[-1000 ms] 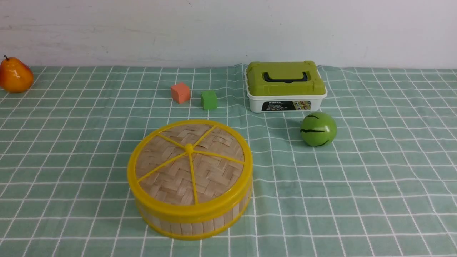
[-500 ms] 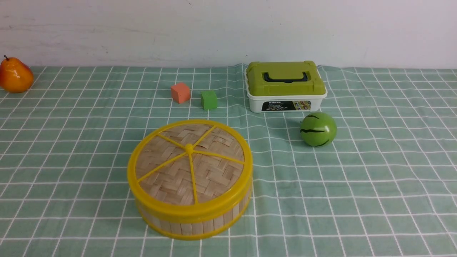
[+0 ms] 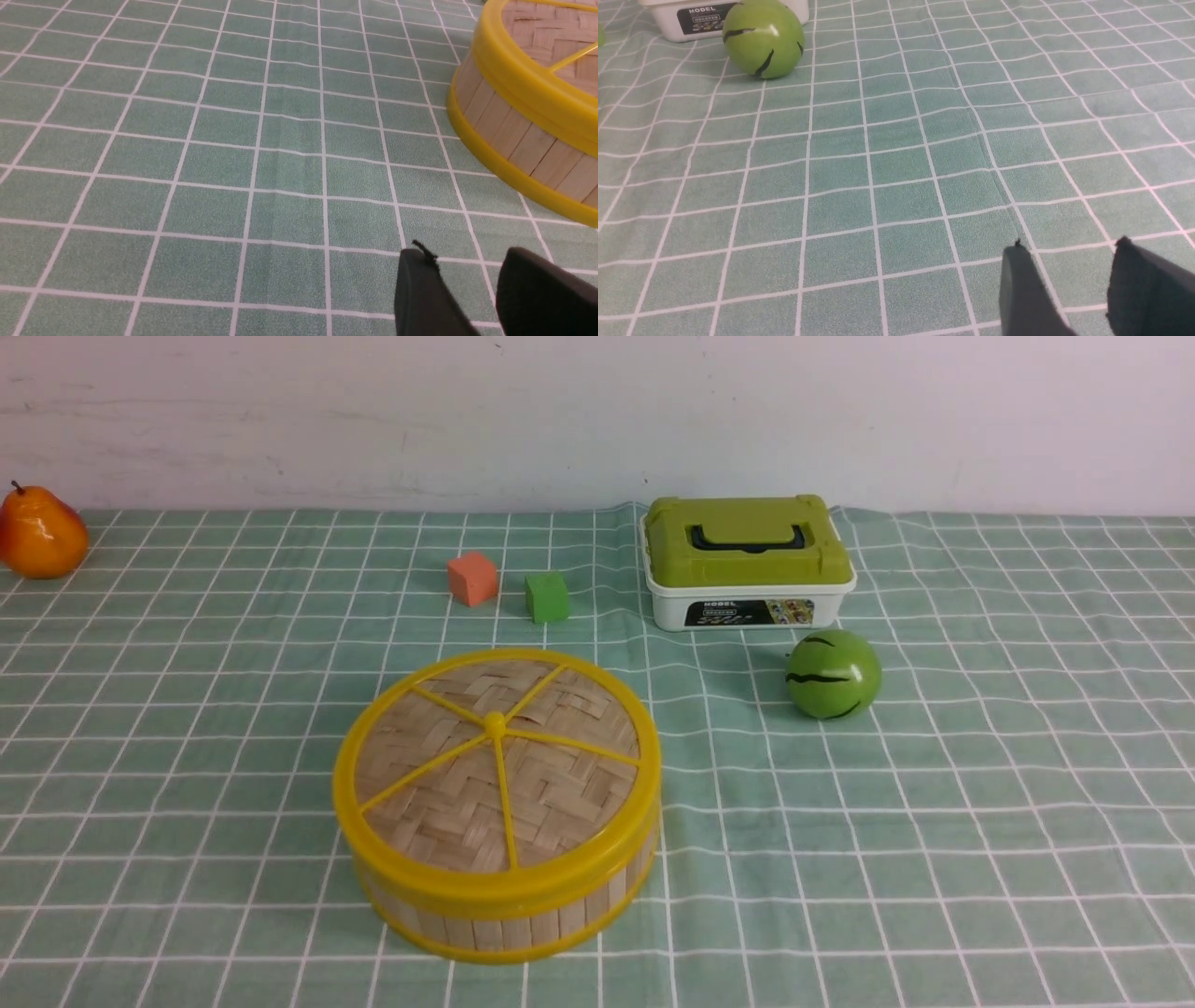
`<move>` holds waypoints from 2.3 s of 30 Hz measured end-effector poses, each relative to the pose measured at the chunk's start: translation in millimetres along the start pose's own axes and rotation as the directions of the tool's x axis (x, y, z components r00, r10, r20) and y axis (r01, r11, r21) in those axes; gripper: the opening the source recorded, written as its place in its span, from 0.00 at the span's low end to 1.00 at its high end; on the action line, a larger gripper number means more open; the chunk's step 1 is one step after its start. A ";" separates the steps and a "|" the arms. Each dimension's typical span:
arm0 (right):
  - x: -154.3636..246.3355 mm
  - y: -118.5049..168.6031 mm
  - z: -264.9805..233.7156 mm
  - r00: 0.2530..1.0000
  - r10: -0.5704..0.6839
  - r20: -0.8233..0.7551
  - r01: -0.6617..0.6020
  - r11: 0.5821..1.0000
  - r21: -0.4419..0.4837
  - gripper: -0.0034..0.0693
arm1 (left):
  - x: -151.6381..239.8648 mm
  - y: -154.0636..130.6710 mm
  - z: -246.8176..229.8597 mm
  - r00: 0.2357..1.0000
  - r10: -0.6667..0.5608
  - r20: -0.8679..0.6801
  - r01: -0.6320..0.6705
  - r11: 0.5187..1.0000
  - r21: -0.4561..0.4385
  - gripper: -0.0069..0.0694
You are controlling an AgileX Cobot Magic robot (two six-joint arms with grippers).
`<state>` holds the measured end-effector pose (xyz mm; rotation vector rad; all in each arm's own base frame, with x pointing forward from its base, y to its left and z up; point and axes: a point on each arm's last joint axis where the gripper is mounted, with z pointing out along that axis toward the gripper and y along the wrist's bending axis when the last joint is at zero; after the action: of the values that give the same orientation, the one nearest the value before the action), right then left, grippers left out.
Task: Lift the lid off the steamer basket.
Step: Use the right arm to lift the lid of the steamer
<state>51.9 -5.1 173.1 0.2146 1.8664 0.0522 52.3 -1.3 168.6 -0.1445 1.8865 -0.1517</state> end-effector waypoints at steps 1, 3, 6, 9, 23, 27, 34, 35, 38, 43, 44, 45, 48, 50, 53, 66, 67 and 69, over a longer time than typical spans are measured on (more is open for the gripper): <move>0.0 0.0 0.0 1.000 -0.001 0.000 0.001 1.000 0.000 0.38 | 0.0 0.0 0.0 1.000 0.000 0.000 0.000 1.000 0.000 0.40; 0.0 -0.1 0.0 1.000 -0.002 0.000 0.002 1.000 0.001 0.38 | 0.1 0.0 0.0 1.000 0.000 -0.001 0.000 1.000 0.000 0.40; 0.0 -0.1 0.0 1.000 -0.002 0.000 0.002 1.000 0.001 0.38 | 0.1 0.0 0.0 1.000 0.000 -0.001 0.000 1.000 0.000 0.40; 0.0 -0.1 0.0 1.000 -0.004 0.000 0.004 1.000 0.001 0.38 | 0.1 0.0 0.0 1.000 0.000 -0.001 0.000 1.000 0.000 0.40; -0.2 -0.7 0.0 1.000 -0.019 0.002 0.019 1.000 0.007 0.38 | 0.2 0.0 0.0 1.000 0.000 -0.002 0.000 1.000 0.000 0.40; -0.2 -0.7 0.0 1.000 -0.019 0.002 0.019 1.000 0.007 0.38 | 0.2 0.0 0.0 1.000 0.000 -0.002 0.000 1.000 0.000 0.40; -0.1 -0.2 0.0 1.000 -0.006 0.001 0.006 1.000 0.002 0.38 | 0.2 0.0 0.0 1.000 0.000 -0.002 0.000 1.000 0.000 0.40; -0.1 -0.2 0.0 1.000 -0.006 0.001 0.006 1.000 0.002 0.38 | 0.2 0.0 0.0 1.000 0.000 -0.002 0.000 1.000 0.000 0.40; 0.0 -0.1 0.0 1.000 -0.003 0.000 0.003 1.000 0.001 0.38 | 0.2 0.0 0.0 1.000 0.000 -0.002 0.000 1.000 0.000 0.40; 0.0 0.0 0.0 1.000 0.001 0.000 -0.001 1.000 0.000 0.38 | 0.2 0.0 0.0 1.000 0.000 -0.002 0.000 1.000 0.000 0.40; 0.1 0.2 0.0 1.000 0.007 -0.001 -0.007 1.000 -0.003 0.38 | 0.2 0.0 0.0 1.000 0.000 -0.002 0.000 1.000 0.000 0.40; 0.1 0.8 0.0 1.000 0.023 -0.001 -0.023 1.000 -0.009 0.38 | 0.2 0.0 0.0 1.000 0.000 -0.002 0.000 1.000 0.000 0.40; 0.1 3.4 -0.1 0.994 0.106 -0.005 -0.106 0.994 -0.037 0.38 | 0.2 0.0 0.0 1.000 0.000 -0.002 0.000 1.000 0.000 0.40; 0.4 8.4 -0.4 0.955 0.295 -0.032 -0.297 0.951 -0.087 0.38 | 0.2 0.0 0.0 1.000 0.000 -0.002 0.000 1.000 0.000 0.40; 0.9 15.9 -1.0 0.815 0.571 -0.102 -0.580 0.802 -0.144 0.38 | 0.2 0.0 0.0 1.000 0.000 -0.002 0.000 1.000 0.000 0.40; -3.6 22.5 -2.1 0.664 0.733 -0.148 -0.745 0.633 -0.211 0.38 | 0.2 0.0 0.0 1.000 0.000 -0.002 0.000 1.000 0.000 0.40; -4.3 21.6 -1.9 0.697 0.706 -0.126 -0.714 0.666 -0.216 0.38 | 0.2 0.0 0.0 1.000 0.000 -0.002 0.000 1.000 0.000 0.40; -4.8 21.1 -1.9 0.727 0.677 -0.110 -0.683 0.697 -0.219 0.38 | 0.2 0.0 0.0 1.000 0.000 -0.002 0.000 1.000 0.000 0.40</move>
<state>54.0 15.0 181.3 0.7325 1.6842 0.8048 52.3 -1.3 168.4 -0.1447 1.8887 -0.1514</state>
